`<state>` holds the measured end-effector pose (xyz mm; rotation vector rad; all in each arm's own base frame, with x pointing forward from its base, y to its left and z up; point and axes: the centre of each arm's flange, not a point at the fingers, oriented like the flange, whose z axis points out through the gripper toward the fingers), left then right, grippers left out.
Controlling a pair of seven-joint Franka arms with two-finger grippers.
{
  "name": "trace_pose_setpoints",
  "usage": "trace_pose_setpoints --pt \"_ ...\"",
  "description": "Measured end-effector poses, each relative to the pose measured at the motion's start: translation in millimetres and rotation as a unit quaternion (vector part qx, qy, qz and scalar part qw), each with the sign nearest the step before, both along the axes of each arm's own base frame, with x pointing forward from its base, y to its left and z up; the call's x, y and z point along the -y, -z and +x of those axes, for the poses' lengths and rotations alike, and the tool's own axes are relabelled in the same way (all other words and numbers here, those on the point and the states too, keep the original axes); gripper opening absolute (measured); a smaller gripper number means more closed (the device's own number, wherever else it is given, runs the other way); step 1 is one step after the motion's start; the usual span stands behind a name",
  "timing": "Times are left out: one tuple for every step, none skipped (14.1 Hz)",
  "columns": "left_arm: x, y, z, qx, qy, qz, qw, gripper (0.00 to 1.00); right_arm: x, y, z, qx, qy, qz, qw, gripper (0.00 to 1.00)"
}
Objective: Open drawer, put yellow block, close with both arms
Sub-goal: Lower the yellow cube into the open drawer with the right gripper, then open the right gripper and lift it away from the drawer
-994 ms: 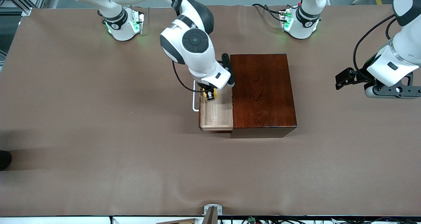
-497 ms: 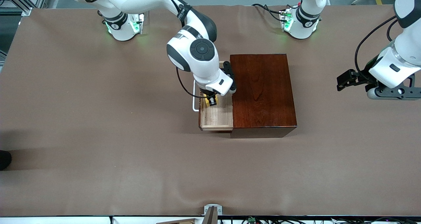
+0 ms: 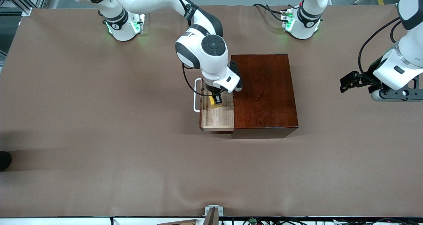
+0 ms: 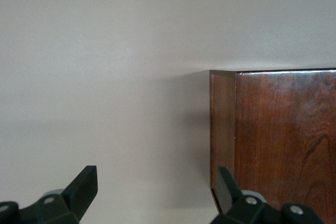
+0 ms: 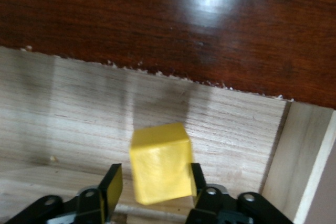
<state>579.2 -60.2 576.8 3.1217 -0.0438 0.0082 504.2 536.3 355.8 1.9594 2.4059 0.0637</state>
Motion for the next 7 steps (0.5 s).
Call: trace_pose_setpoints --pt "0.0 0.4 0.4 0.000 0.000 0.000 1.000 1.00 0.2 -0.6 0.6 0.001 0.000 0.000 1.000 0.77" --pt "0.0 0.6 0.6 0.001 0.000 0.000 1.000 1.00 1.0 -1.8 2.1 0.002 0.001 0.000 1.000 0.85" --pt "0.0 0.5 0.7 0.001 0.000 0.000 1.000 1.00 2.2 -3.7 4.4 0.004 0.003 0.001 1.000 0.96" --pt "0.0 0.5 0.7 0.001 0.000 0.000 1.000 1.00 3.3 -5.3 5.9 0.004 0.005 0.000 1.000 1.00" --pt "0.0 0.5 0.7 0.001 0.000 0.000 1.000 1.00 4.4 -7.3 6.2 0.002 0.006 -0.003 1.000 1.00" --pt "0.3 0.4 0.7 0.001 0.000 0.000 1.000 1.00 5.5 -12.6 5.9 0.001 0.006 -0.006 1.000 1.00" --pt "0.9 0.4 0.7 0.001 0.001 0.000 1.000 1.00 6.8 -20.8 5.6 0.001 0.007 -0.008 1.000 1.00"
